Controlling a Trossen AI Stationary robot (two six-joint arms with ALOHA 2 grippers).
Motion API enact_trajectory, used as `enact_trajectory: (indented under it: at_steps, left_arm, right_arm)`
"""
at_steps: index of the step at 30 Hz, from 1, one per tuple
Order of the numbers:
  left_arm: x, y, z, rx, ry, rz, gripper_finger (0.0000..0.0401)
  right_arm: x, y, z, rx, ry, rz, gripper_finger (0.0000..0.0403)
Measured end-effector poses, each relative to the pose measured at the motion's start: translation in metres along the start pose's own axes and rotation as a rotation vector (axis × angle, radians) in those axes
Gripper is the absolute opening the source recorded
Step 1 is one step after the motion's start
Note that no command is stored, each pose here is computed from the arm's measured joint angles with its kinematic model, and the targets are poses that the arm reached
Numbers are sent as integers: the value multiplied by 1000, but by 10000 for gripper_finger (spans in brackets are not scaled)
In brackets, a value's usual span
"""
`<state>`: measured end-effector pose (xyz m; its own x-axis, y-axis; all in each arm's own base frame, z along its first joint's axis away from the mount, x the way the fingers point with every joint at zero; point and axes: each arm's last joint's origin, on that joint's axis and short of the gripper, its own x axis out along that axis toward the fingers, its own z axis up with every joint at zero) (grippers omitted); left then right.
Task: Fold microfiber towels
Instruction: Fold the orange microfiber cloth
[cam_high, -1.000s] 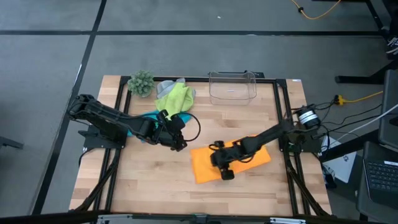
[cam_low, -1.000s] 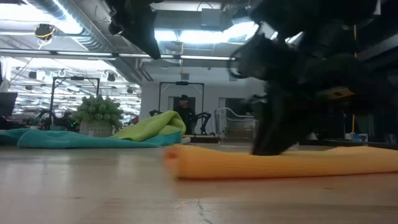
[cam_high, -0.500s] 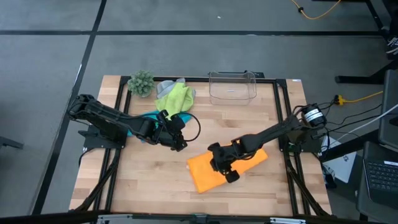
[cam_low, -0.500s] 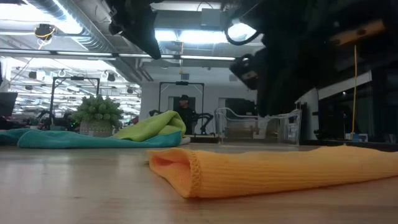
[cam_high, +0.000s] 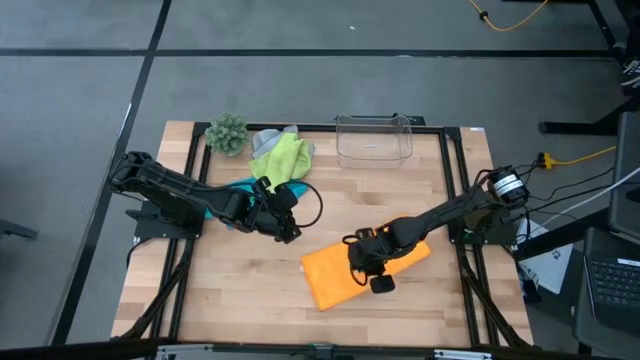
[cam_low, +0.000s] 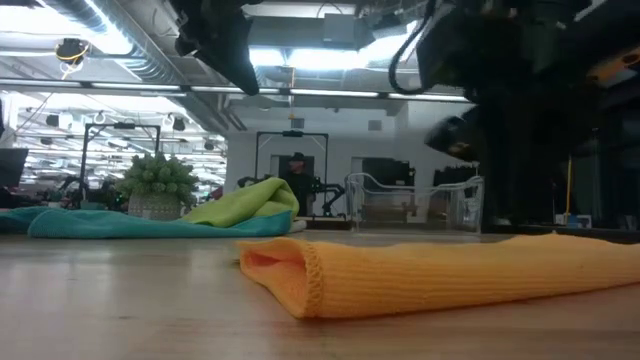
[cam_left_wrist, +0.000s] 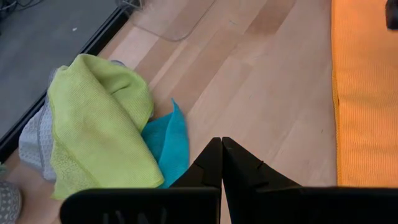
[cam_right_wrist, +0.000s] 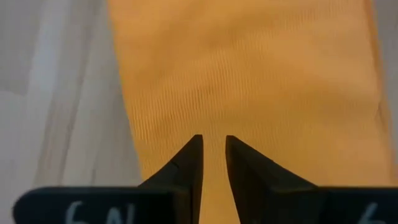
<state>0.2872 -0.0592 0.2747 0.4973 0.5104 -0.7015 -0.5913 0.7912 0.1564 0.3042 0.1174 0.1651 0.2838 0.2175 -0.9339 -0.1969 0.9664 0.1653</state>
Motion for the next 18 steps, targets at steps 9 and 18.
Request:
enact_trajectory:
  at_steps: [9, 18]
  left_arm:
    - [0, 0, 0, -1, 0, 0, 0]
    - [0, 0, 0, -2, 0, 0, 0]
  right_arm:
    - [-4, -10, -29, 456, 172, -374, 72]
    - [9, -21, -60, 562, 278, -421, 72]
